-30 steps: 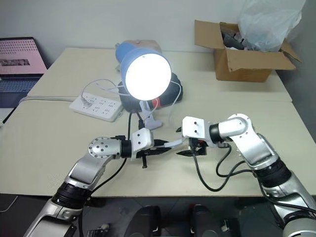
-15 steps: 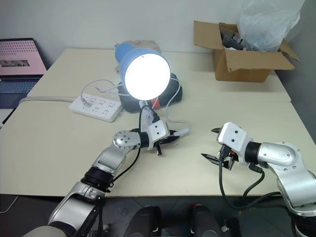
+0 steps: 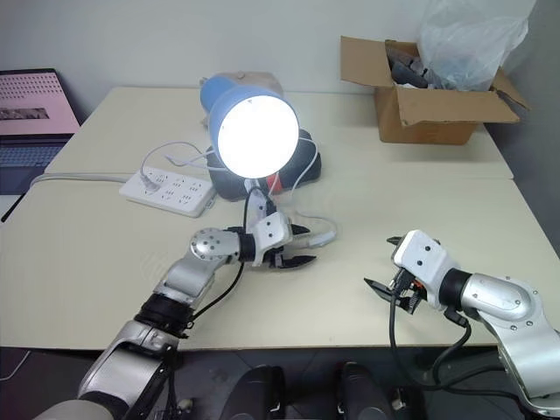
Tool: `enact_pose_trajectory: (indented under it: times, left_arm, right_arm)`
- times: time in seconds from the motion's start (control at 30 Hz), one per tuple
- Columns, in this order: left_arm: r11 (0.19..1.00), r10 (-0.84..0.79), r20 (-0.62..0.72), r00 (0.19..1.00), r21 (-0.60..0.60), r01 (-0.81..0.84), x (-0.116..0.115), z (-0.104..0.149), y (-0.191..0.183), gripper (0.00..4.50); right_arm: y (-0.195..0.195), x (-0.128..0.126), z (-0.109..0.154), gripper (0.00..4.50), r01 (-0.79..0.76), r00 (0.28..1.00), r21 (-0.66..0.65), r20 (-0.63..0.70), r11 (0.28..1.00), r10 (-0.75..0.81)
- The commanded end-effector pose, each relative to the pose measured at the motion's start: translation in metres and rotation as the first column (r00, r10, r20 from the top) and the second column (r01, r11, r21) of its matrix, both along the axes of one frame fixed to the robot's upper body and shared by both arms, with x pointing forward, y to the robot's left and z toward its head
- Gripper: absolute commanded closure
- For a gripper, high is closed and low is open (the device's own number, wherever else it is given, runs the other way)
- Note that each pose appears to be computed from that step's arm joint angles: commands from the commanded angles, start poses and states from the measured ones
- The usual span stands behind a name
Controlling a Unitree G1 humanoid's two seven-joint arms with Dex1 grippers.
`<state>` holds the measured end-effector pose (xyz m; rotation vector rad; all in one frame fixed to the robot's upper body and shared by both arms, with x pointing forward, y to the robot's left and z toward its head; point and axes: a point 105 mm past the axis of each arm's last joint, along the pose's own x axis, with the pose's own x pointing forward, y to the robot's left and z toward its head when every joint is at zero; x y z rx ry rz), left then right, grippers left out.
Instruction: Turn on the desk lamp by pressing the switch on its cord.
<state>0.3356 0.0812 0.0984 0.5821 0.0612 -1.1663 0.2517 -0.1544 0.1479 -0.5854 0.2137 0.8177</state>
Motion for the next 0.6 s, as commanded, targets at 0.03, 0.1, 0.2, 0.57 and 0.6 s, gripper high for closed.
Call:
enact_pose_trajectory:
  times: [0.03,0.1,0.2,0.57,0.6]
  left_arm:
    - [0.998,0.057,0.084,0.995,-0.044,-0.053,-0.013,0.029,0.025,0.41]
    - [0.985,0.166,0.152,0.974,-0.081,-0.155,-0.018,0.037,0.042,0.41]
    - [0.94,0.325,0.184,0.928,-0.171,-0.295,-0.03,0.048,0.07,0.41]
    - [0.91,0.39,-0.062,0.919,-0.124,-0.395,-0.085,0.033,0.11,0.41]
    - [0.908,0.394,-0.058,0.917,-0.133,-0.398,-0.086,0.035,0.111,0.41]
  right_arm:
    - [-0.003,0.011,0.009,0.0,-0.026,0.996,-0.007,0.084,1.0,0.027]
    - [-0.005,0.015,0.013,0.0,-0.054,0.989,0.001,0.14,0.999,0.054]
    - [-0.013,0.018,0.015,0.0,-0.082,0.982,0.019,0.172,0.996,0.077]
    - [-0.033,0.022,0.016,0.0,-0.11,0.983,0.077,0.154,0.991,0.098]
    - [-0.033,0.023,0.017,0.0,-0.112,0.983,0.077,0.155,0.991,0.099]
